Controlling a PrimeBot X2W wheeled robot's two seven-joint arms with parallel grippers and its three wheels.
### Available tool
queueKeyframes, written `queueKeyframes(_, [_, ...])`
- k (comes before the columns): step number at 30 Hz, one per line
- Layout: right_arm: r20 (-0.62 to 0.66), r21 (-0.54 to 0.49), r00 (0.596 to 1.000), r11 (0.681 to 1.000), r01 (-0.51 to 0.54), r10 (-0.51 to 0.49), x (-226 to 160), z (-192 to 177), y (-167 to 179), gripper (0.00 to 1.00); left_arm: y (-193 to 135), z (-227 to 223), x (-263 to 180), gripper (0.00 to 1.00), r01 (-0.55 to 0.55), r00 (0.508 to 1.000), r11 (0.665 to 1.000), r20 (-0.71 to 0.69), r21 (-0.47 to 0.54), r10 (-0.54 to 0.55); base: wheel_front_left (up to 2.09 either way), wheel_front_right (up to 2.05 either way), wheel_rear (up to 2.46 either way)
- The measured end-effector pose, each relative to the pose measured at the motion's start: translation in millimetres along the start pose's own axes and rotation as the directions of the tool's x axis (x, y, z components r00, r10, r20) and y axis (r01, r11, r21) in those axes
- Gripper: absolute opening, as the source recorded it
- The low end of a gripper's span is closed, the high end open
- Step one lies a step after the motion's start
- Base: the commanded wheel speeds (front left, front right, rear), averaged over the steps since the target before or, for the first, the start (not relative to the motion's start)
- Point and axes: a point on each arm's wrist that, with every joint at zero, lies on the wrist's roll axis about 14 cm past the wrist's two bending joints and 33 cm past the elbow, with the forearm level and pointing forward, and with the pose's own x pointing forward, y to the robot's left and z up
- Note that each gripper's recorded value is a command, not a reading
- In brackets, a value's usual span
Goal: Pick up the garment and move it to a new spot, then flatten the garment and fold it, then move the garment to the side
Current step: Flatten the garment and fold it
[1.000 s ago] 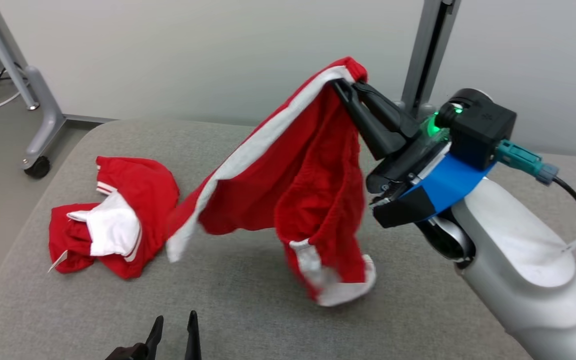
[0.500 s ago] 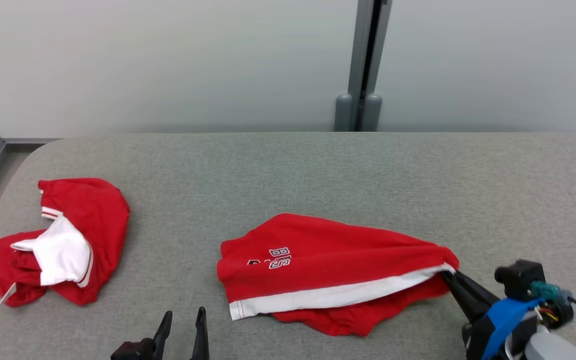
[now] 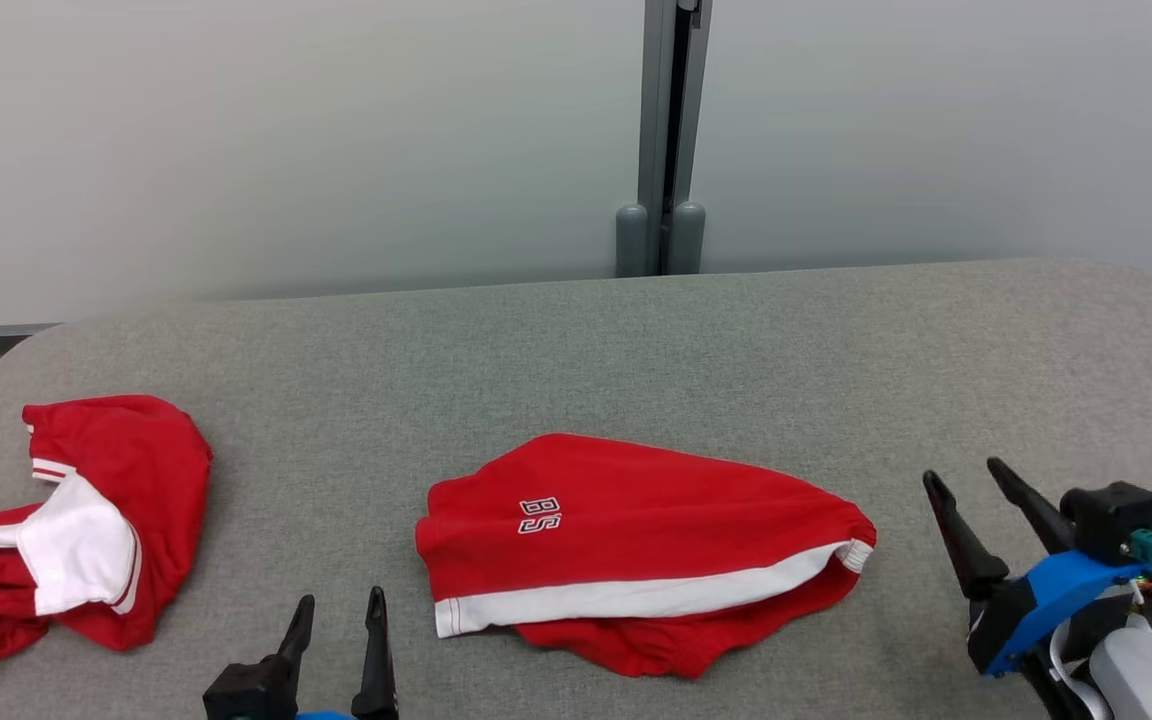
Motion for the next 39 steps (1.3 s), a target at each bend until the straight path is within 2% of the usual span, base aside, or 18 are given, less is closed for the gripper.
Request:
queueKeyframes(3, [0.100, -0.001, 0.995, 1.000, -0.003, 0.003, -1, 22, 13, 1.00, 1, 10, 3, 1.00, -0.002, 1.000, 0.999, 0.029, 0.038, 0.001, 0.00, 0.00, 0.00])
queueKeyframes(8, [0.189, -0.003, 0.982, 1.000, 0.022, -0.021, -10, 39, 24, 1.00, -1, 24, 6, 1.00, -0.001, 0.997, 0.996, 0.074, 0.085, -0.005, 0.00, 0.00, 0.00])
queueKeyframes(12, [0.150, 0.028, 0.988, 0.999, 0.027, -0.031, -19, 18, 37, 1.00, -1, 22, 3, 1.00, -0.006, 0.998, 0.996, 0.069, 0.093, 0.000, 0.00, 0.00, 0.00])
queueKeyframes(20, [0.145, 0.036, 0.989, 0.999, 0.022, -0.027, -20, 14, 45, 1.00, -3, 14, 0, 1.00, 0.003, 0.999, 0.996, 0.048, 0.089, -0.008, 0.00, 0.00, 0.00])
queueKeyframes(30, [0.088, 0.048, 0.996, 0.999, 0.019, -0.023, -20, -5, 44, 1.00, -22, -29, 3, 1.00, 0.085, 0.991, 0.996, -0.098, -0.037, -0.088, 0.00, 0.00, 0.00])
queueKeyframes(39, [0.045, 0.050, 0.998, 0.998, 0.046, -0.048, -21, -17, 29, 1.00, -37, -50, 16, 1.00, 0.112, 0.976, 0.990, -0.180, -0.086, -0.126, 0.00, 0.00, 0.00])
